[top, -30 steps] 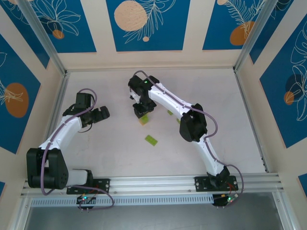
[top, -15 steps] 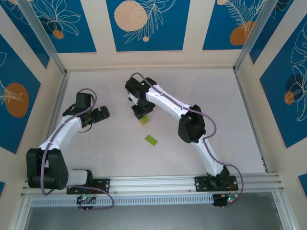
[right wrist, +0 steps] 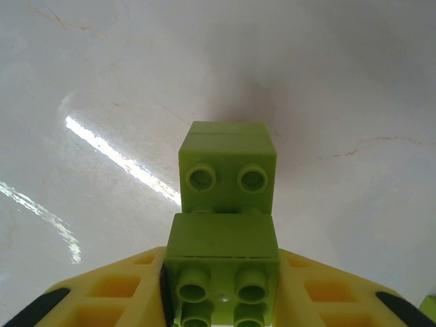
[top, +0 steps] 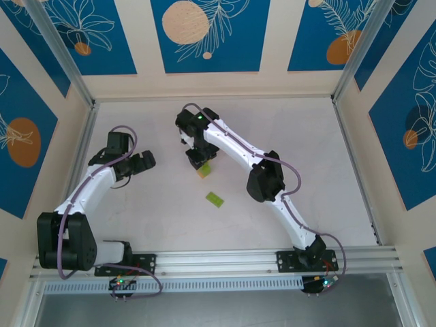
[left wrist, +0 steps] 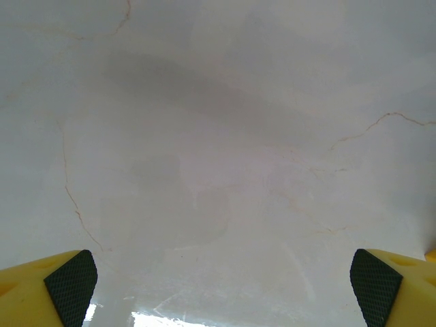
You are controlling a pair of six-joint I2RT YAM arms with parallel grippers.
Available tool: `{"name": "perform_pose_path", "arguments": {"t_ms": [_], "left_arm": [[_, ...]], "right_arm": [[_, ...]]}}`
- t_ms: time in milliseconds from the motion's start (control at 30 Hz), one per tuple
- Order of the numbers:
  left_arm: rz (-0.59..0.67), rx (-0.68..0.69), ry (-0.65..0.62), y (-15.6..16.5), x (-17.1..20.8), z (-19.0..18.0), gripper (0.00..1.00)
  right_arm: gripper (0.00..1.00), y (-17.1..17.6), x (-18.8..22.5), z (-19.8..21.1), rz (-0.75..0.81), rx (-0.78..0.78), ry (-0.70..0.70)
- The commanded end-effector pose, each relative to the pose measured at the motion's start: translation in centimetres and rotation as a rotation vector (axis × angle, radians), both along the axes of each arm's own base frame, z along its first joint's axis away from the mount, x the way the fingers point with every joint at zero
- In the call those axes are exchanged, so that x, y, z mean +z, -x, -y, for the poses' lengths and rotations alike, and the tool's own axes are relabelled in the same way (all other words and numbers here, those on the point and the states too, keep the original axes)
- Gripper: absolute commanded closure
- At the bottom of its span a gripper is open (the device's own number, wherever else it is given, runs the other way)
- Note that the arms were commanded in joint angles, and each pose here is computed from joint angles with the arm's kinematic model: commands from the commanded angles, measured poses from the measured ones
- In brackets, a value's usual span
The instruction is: Assemble a carrot with lego
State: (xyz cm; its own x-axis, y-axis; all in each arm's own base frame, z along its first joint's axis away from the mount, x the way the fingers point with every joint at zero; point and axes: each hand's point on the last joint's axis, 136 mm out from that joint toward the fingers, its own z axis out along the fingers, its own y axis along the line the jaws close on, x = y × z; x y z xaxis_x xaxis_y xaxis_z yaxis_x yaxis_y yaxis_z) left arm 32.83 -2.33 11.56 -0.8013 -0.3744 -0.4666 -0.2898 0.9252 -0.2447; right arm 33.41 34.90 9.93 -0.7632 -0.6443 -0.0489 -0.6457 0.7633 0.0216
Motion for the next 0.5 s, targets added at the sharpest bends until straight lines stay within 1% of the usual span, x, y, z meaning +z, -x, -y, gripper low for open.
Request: {"name": "perform_pose_path", "arguments": {"t_ms": [0,233,467], "left_arm": [[0.029,0.006,0.016,-0.3,1.3,-0.3,0.02],[0.029,0.007,0.017,-0.2,1.3,-0.3,0.02],[0.026,0.007,0.017,-0.3,1.1,-0.3,0.02]], "right_arm": [[0.63,3.2,-5.9,1.9,-0.199,0.025,0.153],[0.64,1.1,-3.7,0.4,-0.092,-0.005,0.075],[0.64,0.7,-2.8,-0.2,-0.057,0.018,0.052]]}}
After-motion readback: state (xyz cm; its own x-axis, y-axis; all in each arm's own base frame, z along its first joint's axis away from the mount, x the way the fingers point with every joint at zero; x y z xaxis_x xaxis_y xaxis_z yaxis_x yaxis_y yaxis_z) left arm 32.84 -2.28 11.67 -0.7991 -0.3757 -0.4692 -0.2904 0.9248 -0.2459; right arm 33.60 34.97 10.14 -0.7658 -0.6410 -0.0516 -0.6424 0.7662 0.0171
